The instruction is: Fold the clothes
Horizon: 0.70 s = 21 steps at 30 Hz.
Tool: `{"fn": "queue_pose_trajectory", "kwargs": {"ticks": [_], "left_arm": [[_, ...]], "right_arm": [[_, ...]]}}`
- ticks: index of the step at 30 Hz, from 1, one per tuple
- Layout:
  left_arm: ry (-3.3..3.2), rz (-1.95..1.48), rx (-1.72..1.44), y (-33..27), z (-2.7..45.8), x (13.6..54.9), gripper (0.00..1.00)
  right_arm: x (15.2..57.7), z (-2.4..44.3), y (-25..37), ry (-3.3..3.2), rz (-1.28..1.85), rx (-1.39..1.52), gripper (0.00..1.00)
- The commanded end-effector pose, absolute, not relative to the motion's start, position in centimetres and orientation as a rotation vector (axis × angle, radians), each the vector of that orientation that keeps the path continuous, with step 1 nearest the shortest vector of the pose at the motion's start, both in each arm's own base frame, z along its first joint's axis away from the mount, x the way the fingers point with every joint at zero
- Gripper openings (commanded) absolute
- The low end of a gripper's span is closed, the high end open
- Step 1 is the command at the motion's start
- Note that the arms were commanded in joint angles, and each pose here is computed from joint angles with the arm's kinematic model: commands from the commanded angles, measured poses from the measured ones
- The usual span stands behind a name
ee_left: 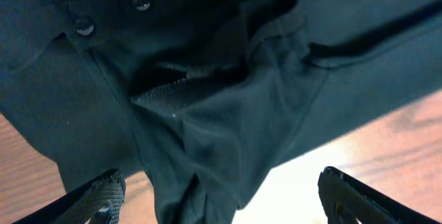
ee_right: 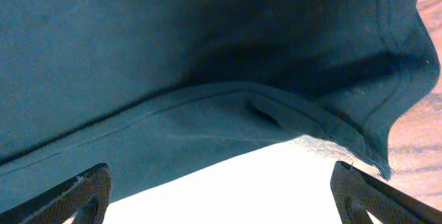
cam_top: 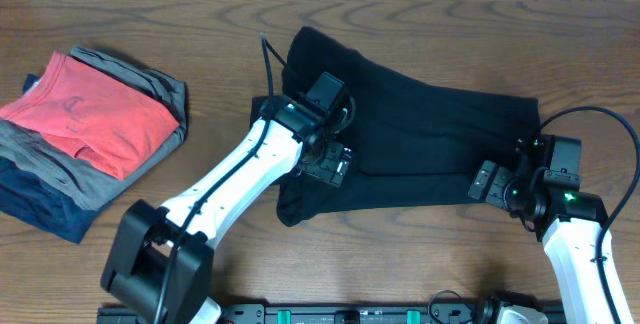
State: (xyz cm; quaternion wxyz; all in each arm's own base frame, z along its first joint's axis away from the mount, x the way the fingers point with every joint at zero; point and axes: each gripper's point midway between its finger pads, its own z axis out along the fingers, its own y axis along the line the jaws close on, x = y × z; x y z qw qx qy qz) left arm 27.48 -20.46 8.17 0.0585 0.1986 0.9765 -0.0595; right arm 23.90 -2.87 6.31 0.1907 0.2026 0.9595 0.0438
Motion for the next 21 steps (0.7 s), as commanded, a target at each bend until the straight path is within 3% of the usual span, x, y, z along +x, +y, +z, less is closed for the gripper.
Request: {"fn": "queue_pose_trajectory", "kwargs": {"ticks": [1, 12, 17, 21], "left_arm": [[3.033, -0.074, 0.527, -19.2, 5.5, 27.4, 0.91], [3.120, 0.022, 0.512, -18.8, -0.4, 28.3, 0.91], [3.108, 0.012, 0.499, -19.1, -0.4, 28.6, 0.75], [3.070, -0.017, 0.491, -19.4, 0.8, 29.1, 0.74]], "right_arm": [[23.8, 6.6, -3.5, 2.686, 0.089, 0.586, 0.99], [23.7, 6.5, -3.4, 2.692, 0.089, 0.588, 0.99], [23.7, 6.5, -3.4, 2.692, 0.089, 0.588, 0.99], [23.7, 6.5, -3.4, 2.692, 0.089, 0.588, 0.99]]}}
